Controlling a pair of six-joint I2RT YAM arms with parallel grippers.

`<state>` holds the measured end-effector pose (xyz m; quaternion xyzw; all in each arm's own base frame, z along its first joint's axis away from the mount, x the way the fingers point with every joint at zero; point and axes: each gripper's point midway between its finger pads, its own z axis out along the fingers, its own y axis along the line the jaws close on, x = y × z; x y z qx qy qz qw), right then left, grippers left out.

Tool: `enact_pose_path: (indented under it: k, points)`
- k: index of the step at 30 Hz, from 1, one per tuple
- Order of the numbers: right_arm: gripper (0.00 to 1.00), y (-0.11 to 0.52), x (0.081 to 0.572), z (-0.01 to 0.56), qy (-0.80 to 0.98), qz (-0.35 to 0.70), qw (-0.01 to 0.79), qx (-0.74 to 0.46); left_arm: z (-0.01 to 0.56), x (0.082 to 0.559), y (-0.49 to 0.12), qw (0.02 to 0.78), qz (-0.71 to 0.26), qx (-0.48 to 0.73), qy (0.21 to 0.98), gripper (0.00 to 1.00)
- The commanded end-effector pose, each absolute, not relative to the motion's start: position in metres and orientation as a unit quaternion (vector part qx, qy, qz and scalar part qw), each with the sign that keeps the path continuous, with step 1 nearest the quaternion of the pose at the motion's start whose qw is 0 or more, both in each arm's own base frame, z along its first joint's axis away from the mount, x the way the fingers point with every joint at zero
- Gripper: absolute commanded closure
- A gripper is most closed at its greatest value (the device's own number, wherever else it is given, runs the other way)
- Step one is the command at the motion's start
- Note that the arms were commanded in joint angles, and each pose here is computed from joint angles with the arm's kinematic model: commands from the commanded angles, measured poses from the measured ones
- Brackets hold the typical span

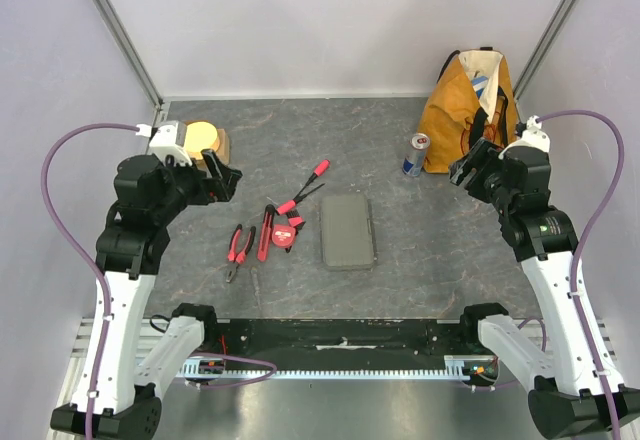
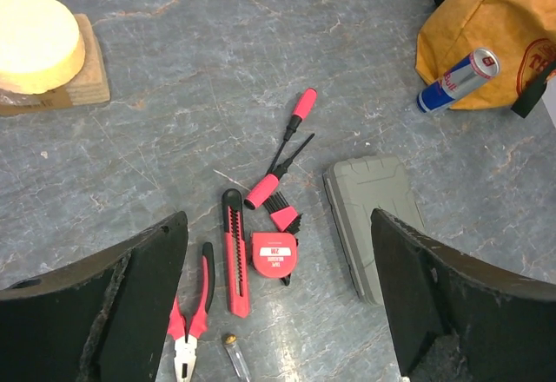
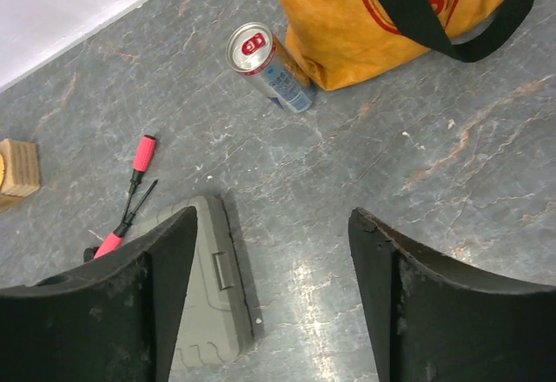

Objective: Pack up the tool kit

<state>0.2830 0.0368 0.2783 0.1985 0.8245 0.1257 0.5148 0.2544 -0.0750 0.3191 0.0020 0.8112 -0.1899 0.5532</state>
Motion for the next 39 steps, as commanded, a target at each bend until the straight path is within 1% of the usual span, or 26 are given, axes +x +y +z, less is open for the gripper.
enact_pose_path:
  k: [1,2,9,12,15,17,19,22,24,26,29,31,34,35,36,39]
  points:
    - [0.18,0.025,0.284,0.289,0.812,0.102,0.538,0.201,0.322,0.256,-0.081,0.552,-0.205,0.013,0.808,0.09]
    - [0.15,0.025,0.283,0.288,0.813,0.098,0.539,0.200,0.321,0.257,-0.082,0.549,-0.208,0.013,0.809,0.09]
    - [0.06,0.017,0.287,0.281,0.810,0.074,0.550,0.190,0.320,0.255,-0.085,0.546,-0.213,0.017,0.810,0.09]
    - [0.02,0.018,0.293,0.276,0.808,0.075,0.553,0.188,0.317,0.256,-0.082,0.546,-0.205,0.017,0.812,0.05]
    - [0.02,0.025,0.299,0.267,0.810,0.088,0.552,0.178,0.314,0.259,-0.080,0.547,-0.199,0.015,0.813,0.03]
    - [0.02,0.034,0.300,0.256,0.821,0.105,0.536,0.166,0.311,0.262,-0.086,0.543,-0.211,0.024,0.813,0.02]
    - [0.02,0.043,0.299,0.244,0.830,0.123,0.523,0.152,0.305,0.264,-0.096,0.531,-0.234,0.039,0.813,0.02]
    - [0.02,0.054,0.297,0.224,0.842,0.147,0.500,0.142,0.287,0.268,-0.120,0.493,-0.298,0.061,0.815,0.02]
    - [0.06,0.070,0.293,0.215,0.849,0.181,0.479,0.128,0.269,0.270,-0.135,0.455,-0.340,0.057,0.821,0.02]
    - [0.12,0.089,0.290,0.208,0.851,0.221,0.462,0.112,0.246,0.271,-0.149,0.413,-0.370,0.050,0.831,0.02]
    - [0.17,0.116,0.283,0.191,0.859,0.252,0.437,0.084,0.211,0.270,-0.165,0.357,-0.377,0.047,0.853,0.04]
    - [0.21,0.132,0.279,0.180,0.868,0.256,0.421,0.063,0.191,0.269,-0.170,0.330,-0.365,0.041,0.870,0.04]
    - [0.31,0.157,0.271,0.163,0.880,0.257,0.398,0.030,0.172,0.262,-0.187,0.288,-0.383,0.038,0.877,0.05]
    - [0.36,0.164,0.269,0.155,0.884,0.256,0.391,0.025,0.167,0.261,-0.194,0.277,-0.394,0.036,0.876,0.05]
    - [0.41,0.170,0.270,0.150,0.884,0.259,0.387,0.025,0.162,0.259,-0.203,0.268,-0.402,0.039,0.875,0.07]
    - [0.52,0.189,0.272,0.136,0.887,0.267,0.377,0.021,0.145,0.267,-0.219,0.249,-0.404,0.025,0.880,0.11]
